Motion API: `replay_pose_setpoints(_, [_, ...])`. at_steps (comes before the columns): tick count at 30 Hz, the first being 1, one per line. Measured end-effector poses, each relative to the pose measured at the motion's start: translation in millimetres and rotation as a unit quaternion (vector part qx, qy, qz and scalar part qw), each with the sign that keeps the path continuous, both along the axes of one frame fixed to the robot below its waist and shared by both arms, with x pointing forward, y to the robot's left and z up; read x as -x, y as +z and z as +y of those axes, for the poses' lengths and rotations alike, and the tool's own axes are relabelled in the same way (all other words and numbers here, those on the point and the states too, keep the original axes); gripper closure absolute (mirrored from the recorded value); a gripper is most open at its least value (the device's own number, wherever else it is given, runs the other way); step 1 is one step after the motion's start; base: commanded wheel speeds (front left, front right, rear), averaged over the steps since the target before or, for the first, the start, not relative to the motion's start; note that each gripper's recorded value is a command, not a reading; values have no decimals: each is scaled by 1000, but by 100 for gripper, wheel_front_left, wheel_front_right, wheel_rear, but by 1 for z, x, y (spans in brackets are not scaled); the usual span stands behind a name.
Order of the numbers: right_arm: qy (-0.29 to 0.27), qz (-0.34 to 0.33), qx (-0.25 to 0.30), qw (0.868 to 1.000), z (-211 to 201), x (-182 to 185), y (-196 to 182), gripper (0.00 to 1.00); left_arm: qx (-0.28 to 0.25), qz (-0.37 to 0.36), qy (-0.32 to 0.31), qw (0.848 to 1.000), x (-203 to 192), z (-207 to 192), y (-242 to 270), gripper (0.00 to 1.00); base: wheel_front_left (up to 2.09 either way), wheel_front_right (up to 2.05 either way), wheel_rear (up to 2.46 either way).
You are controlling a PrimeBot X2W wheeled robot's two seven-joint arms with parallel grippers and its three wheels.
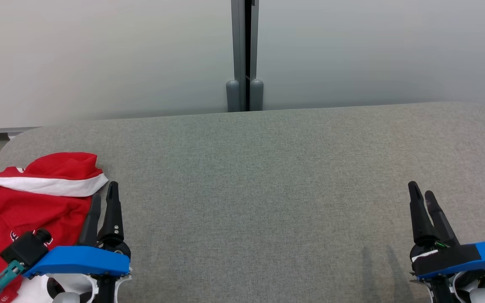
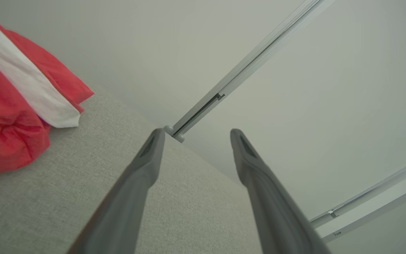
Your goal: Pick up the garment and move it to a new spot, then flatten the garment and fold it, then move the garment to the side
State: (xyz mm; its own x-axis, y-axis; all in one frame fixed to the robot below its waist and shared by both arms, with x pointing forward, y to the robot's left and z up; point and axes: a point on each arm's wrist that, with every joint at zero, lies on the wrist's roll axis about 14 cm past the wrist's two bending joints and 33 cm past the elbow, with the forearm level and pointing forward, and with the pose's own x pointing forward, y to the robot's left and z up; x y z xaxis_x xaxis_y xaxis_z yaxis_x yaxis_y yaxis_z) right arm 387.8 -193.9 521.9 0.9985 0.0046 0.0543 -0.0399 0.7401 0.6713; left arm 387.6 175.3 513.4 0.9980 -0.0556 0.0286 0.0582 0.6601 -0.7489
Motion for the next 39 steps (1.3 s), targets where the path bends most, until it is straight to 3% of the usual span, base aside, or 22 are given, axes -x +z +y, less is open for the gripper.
replay_pose_setpoints(15, [13,-14,119,993,12,0,3,0,-130,9,-12,991,4,-3,-15,0,0,0,0])
replay_pose_setpoints(39, [37,1,240,970,22,1,-13,0,-271,13,-27,962,6,-5,-31,0,0,0,0])
